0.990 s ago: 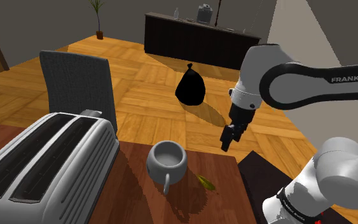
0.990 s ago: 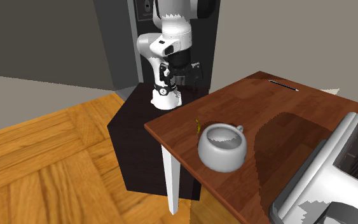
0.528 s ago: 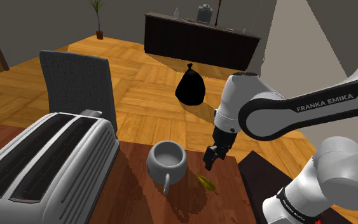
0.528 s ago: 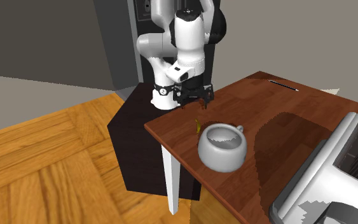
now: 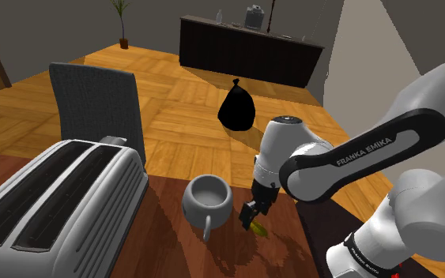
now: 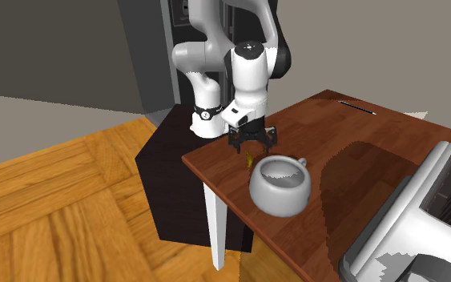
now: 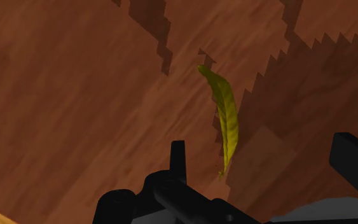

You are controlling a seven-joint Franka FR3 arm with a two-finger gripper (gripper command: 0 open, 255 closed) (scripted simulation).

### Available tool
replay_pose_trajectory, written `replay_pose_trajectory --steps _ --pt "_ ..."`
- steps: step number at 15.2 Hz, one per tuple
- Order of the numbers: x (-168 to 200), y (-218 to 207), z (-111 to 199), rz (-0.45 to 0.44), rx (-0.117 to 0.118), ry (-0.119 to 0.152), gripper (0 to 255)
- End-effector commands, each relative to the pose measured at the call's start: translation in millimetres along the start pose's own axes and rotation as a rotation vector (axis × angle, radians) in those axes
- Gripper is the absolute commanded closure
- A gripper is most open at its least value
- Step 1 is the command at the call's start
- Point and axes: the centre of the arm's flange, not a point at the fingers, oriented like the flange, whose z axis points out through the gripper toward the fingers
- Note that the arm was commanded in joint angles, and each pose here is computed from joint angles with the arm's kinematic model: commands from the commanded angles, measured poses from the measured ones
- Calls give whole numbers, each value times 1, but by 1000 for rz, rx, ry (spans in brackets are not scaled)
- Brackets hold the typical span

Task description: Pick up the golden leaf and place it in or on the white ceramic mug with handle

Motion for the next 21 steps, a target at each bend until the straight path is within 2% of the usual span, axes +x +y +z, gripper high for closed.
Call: replay_pose_trajectory --steps 1,3,11,12,21 --pt "0 0 11 0 0 1 0" --pt "0 0 19 0 0 1 0" --pt "0 0 19 0 0 1 0" --pt "0 0 19 0 0 1 255" --pt "0 0 19 0 0 1 255"
